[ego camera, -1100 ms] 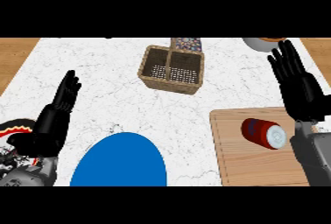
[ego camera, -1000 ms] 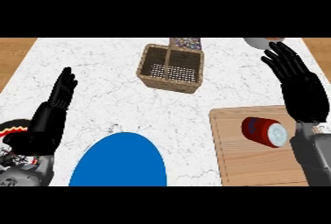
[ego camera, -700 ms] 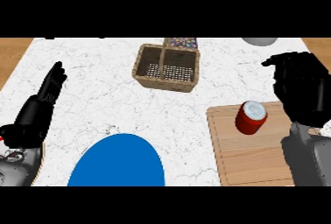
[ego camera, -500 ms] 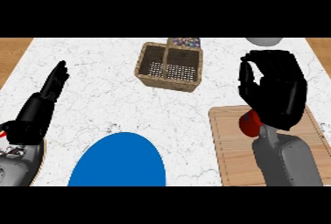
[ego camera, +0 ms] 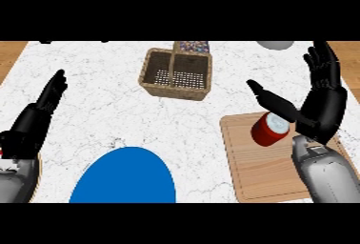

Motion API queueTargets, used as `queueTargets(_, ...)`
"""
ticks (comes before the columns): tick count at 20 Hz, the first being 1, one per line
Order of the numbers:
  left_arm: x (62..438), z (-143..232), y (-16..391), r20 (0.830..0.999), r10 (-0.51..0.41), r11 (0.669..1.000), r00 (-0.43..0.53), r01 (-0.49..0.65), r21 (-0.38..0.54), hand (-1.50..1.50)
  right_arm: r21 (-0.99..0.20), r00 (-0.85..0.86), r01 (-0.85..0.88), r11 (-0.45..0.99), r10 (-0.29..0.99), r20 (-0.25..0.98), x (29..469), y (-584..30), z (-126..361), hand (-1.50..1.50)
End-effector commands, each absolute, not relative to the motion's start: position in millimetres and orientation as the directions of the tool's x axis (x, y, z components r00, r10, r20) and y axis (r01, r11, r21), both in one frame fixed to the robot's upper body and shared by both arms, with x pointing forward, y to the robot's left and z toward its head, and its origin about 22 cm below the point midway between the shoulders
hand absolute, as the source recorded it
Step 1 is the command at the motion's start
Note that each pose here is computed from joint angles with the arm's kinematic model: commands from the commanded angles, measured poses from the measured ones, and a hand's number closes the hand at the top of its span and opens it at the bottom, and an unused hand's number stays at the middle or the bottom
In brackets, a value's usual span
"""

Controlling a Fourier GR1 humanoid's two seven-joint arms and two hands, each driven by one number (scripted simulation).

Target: Pick the can from the cutting board and place it in the basket

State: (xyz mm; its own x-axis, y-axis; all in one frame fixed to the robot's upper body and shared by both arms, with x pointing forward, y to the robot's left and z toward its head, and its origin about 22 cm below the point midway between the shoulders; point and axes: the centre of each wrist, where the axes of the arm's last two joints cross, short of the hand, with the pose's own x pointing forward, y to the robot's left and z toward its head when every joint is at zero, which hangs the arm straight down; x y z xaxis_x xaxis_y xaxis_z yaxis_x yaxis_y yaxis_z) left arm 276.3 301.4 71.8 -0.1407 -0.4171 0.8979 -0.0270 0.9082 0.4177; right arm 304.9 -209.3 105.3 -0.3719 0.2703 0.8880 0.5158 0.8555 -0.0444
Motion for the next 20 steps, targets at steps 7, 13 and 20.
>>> queueTargets(7,273.7,71.5,311.1,0.899,-0.422,0.906,-0.115,-0.056,0.419,0.0,-0.758,0.135,0.198,0.621,0.749,0.649,282.6,-296.2,117.4,-1.5)
queueTargets(13,271.2,62.3,304.8,0.897,-0.42,0.907,-0.142,-0.036,0.419,0.0,-0.834,0.217,-0.067,0.548,0.824,0.524,261.1,-280.0,193.7,-1.5)
queueTargets(20,282.6,65.5,304.5,0.899,-0.409,0.91,-0.159,-0.002,0.414,0.0,-0.816,0.342,-0.154,0.557,0.805,0.485,230.3,-290.0,242.1,-1.5)
